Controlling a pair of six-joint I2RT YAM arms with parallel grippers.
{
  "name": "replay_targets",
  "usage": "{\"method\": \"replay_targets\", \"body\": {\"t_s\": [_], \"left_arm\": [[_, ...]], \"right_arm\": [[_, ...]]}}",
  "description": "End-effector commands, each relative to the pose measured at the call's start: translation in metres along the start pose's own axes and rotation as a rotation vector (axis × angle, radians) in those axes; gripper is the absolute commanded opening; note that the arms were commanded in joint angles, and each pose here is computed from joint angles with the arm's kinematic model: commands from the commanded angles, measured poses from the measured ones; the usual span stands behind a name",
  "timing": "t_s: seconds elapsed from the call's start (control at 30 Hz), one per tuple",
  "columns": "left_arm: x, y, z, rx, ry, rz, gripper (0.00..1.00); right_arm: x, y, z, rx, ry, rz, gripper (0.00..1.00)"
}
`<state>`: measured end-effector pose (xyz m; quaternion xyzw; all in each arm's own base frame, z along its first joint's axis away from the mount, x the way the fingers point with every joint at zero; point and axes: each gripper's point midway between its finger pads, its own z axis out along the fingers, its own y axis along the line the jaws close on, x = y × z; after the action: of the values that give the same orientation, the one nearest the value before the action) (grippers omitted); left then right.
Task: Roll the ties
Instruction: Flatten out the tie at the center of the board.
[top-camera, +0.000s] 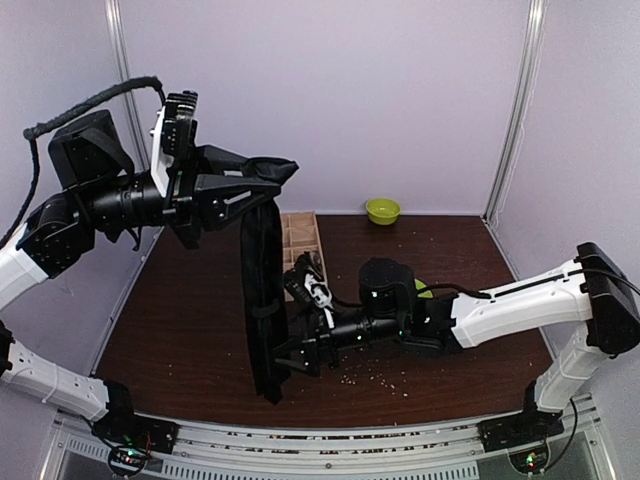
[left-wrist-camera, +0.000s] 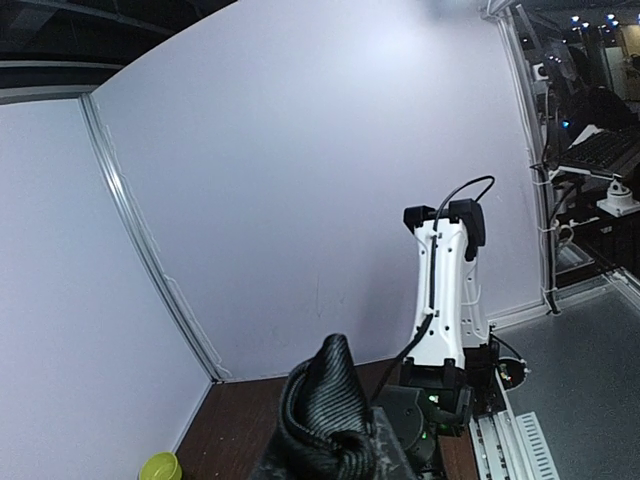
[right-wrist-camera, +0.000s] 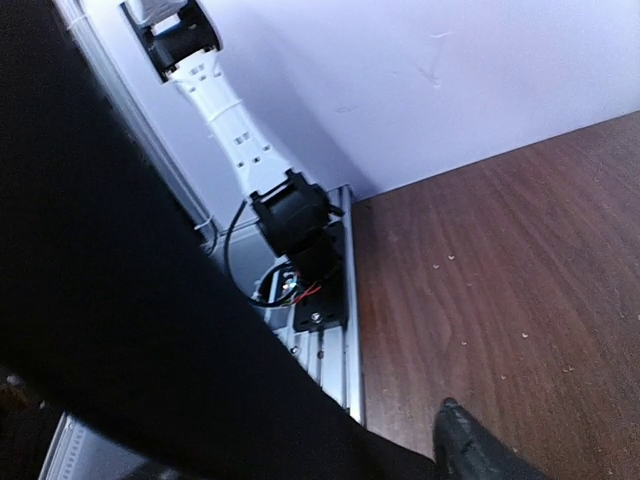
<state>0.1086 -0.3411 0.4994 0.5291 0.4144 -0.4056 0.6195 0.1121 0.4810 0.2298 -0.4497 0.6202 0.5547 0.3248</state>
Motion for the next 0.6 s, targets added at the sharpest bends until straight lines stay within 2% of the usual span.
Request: {"method": "replay_targets", "body": {"t_s": [0.0, 0.13, 0.2, 0.23, 0.3, 0.4, 0.57], "left_arm": [[-0.026, 0.023, -0.018, -0.142, -0.068, 0.057, 0.00], [-0.018, 0.042, -0.035, -0.285, -0.057, 0.060, 0.00], [-0.009, 0.053, -0.042, -0.363, -0.047, 0.045, 0.00], [0.000, 0.058, -0.044, -0.396, -0.029, 0.035, 0.00], [0.017, 0.067, -0.049, -0.463, 0.012, 0.011, 0.00], [0.057, 0.083, -0.056, -0.587, 0.118, -0.033, 0.00], [0.152, 0.083, -0.059, -0.696, 0.294, -0.141, 0.00]], "right_arm": [[-0.004, 0.017, 0.008, -0.097, -0.054, 0.020, 0.56], [0.005, 0.002, 0.002, -0.056, -0.068, 0.087, 0.26], [0.005, -0.004, -0.005, -0.038, -0.076, 0.124, 0.03], [0.005, -0.008, -0.009, -0.022, -0.073, 0.144, 0.00], [0.006, -0.013, -0.025, 0.020, -0.070, 0.167, 0.00], [0.031, -0.032, -0.051, 0.151, 0.016, 0.217, 0.00], [0.091, -0.068, -0.108, 0.441, 0.293, 0.304, 0.00]]}}
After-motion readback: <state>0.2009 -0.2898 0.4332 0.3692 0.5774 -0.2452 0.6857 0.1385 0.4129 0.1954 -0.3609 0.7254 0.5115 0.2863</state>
